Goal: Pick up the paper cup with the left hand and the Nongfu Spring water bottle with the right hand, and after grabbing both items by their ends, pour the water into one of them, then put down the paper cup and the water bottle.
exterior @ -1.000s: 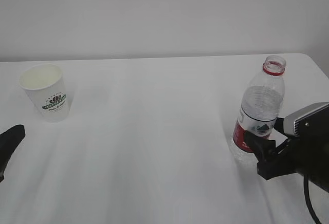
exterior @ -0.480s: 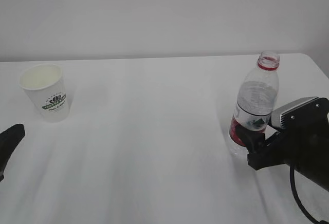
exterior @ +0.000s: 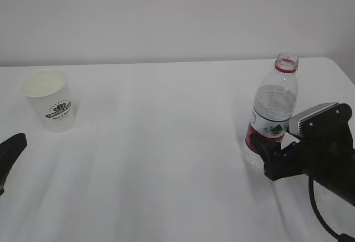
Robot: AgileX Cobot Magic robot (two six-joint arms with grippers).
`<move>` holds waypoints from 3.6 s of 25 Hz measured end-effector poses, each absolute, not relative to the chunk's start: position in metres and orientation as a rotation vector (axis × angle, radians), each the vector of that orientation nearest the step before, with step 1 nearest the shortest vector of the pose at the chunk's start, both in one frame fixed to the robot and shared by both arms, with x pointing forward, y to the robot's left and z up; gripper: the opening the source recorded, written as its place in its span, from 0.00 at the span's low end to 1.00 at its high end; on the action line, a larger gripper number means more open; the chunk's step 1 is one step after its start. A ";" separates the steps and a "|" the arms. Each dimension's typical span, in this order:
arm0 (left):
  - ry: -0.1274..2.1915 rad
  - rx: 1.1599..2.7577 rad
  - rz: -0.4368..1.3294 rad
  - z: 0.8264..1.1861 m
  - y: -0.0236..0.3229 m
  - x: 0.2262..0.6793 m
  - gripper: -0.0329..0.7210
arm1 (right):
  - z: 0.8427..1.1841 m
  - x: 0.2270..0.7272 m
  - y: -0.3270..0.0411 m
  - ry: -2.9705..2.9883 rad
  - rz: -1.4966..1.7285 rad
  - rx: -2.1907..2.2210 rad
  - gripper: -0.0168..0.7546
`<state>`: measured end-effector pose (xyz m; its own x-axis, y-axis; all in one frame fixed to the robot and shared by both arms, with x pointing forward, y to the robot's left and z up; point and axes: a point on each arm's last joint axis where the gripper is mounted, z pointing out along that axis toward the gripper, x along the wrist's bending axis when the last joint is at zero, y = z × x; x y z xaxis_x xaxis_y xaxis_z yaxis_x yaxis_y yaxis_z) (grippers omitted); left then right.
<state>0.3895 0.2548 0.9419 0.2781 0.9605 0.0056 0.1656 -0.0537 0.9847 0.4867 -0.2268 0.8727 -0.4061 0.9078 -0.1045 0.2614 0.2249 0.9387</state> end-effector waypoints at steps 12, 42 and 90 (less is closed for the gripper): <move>1.103 1.474 0.934 0.942 0.255 0.390 0.83 | 0.877 0.495 -0.224 1.770 1.255 1.127 0.90; 1.091 1.482 0.930 0.942 0.254 0.389 0.82 | 0.860 0.518 -0.218 1.780 1.257 1.138 0.79; 1.046 1.475 0.934 0.945 0.252 0.389 0.81 | 0.860 0.518 -0.218 1.794 1.253 1.115 0.67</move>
<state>0.3891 0.2516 0.9448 0.3128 0.9496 0.0221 0.1288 -0.0655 0.9895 0.5177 -0.2176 0.8599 -0.4081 0.9115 -0.0513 0.2654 0.1722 0.9486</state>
